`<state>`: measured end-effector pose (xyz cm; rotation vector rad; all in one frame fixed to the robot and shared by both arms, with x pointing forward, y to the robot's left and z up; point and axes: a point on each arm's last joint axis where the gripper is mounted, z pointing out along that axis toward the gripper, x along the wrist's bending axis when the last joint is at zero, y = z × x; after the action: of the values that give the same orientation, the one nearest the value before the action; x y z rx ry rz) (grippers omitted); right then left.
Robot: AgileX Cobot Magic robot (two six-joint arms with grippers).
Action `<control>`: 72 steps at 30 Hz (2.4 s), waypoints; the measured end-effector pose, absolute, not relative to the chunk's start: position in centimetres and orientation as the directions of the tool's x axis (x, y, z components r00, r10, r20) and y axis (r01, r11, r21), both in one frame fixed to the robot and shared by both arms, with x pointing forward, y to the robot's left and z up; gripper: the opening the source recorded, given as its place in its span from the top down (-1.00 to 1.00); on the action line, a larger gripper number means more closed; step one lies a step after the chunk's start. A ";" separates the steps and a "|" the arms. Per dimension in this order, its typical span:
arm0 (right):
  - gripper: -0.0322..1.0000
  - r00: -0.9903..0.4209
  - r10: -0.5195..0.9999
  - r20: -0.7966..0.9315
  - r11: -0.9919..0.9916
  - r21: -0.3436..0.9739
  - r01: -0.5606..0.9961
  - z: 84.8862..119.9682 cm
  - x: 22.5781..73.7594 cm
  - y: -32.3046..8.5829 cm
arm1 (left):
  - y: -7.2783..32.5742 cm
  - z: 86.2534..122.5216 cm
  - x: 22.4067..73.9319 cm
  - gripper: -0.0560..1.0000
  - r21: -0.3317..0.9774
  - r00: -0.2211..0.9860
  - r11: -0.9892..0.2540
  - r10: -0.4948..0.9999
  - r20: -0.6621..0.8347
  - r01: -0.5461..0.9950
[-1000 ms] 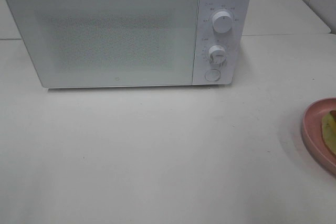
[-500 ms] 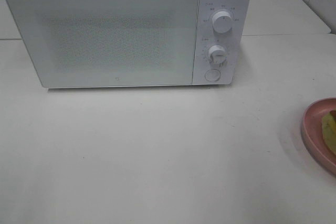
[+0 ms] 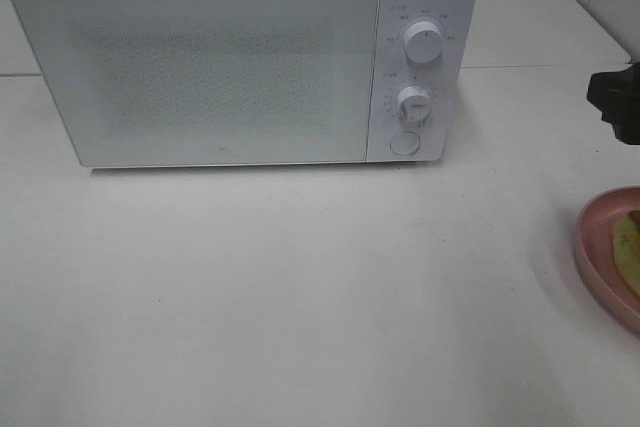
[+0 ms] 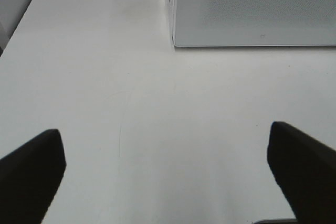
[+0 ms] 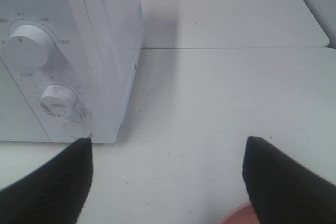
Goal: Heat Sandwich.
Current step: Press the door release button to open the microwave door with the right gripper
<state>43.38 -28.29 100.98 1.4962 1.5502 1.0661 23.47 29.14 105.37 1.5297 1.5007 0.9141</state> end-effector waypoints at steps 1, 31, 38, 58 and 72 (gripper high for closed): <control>-0.53 -0.095 0.994 0.046 -0.007 0.929 0.369 100.7 43.5 -27.8 | 29.1 105.4 23.5 -0.98 0.903 0.040 0.012 0.999 -0.032 0.429; -0.53 -0.097 0.994 0.057 -0.021 0.941 0.338 92.8 43.5 -20.6 | 29.1 105.4 23.5 -0.98 0.903 0.040 0.012 0.999 -0.032 0.429; -0.53 -0.087 0.996 0.022 0.011 0.935 0.354 91.1 42.8 -19.2 | 29.1 105.4 23.5 -0.98 0.903 0.040 0.012 0.999 -0.032 0.429; -0.53 0.042 0.939 0.342 -0.334 0.872 0.358 90.8 42.4 -18.7 | 29.1 105.4 23.5 -0.98 0.903 0.040 0.012 0.999 -0.032 0.429; -0.16 0.318 0.264 0.911 -0.961 0.219 0.171 90.8 42.4 -18.7 | 29.1 105.4 23.5 -0.98 0.903 0.040 0.012 0.999 -0.032 0.429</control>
<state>42.44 -18.67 90.84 2.4823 0.4105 1.7404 23.47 29.14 105.37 1.5297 1.5007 0.9141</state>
